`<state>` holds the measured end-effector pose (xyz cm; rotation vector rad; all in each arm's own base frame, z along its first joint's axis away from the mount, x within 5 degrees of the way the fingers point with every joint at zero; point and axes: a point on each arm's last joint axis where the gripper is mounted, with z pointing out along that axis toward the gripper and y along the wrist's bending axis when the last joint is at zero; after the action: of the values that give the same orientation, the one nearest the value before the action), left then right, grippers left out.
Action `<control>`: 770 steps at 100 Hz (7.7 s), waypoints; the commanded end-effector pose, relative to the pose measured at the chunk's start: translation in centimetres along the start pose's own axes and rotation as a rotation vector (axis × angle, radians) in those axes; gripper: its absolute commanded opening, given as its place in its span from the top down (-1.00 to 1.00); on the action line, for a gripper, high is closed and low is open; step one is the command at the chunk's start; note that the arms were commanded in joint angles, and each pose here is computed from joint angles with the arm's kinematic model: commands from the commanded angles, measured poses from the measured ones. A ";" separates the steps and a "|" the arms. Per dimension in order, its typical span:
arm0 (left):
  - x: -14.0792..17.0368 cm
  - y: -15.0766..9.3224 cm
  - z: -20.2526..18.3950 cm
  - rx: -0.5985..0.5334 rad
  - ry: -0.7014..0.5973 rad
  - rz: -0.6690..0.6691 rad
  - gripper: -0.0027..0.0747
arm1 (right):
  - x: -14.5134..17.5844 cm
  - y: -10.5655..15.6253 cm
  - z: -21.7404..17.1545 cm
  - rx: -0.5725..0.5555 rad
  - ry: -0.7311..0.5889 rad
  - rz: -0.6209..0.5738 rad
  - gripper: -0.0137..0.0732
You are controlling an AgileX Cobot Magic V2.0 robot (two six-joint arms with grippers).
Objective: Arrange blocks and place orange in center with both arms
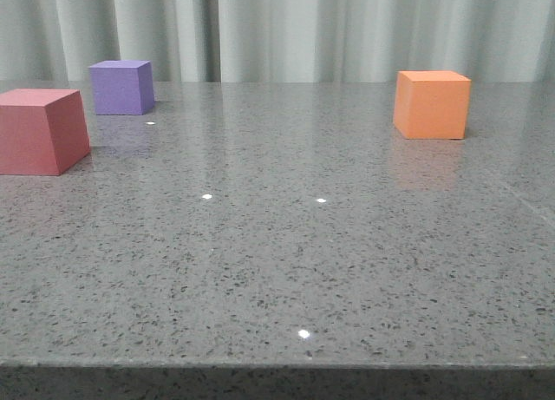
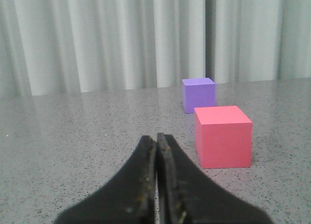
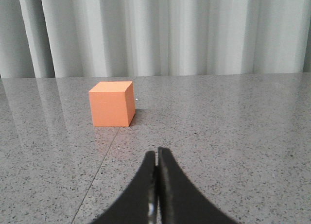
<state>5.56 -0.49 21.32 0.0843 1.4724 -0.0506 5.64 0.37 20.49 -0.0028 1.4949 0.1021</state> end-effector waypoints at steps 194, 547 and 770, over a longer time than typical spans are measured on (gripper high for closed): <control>0.6 -0.1 -0.2 0.007 -0.066 -0.006 0.98 | -14.7 1.7 14.8 0.002 0.792 0.114 -0.80; 0.6 -0.1 -0.2 0.007 -0.066 -0.006 0.98 | -21.4 15.5 35.6 -0.111 0.787 0.026 -0.85; -0.9 0.0 -0.3 0.001 -0.096 -0.147 0.98 | -11.2 0.1 5.3 0.078 0.266 -0.019 0.84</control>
<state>5.56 -0.49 21.30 0.0188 1.4775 -0.1214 9.91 0.05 30.46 0.0617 1.8685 0.0427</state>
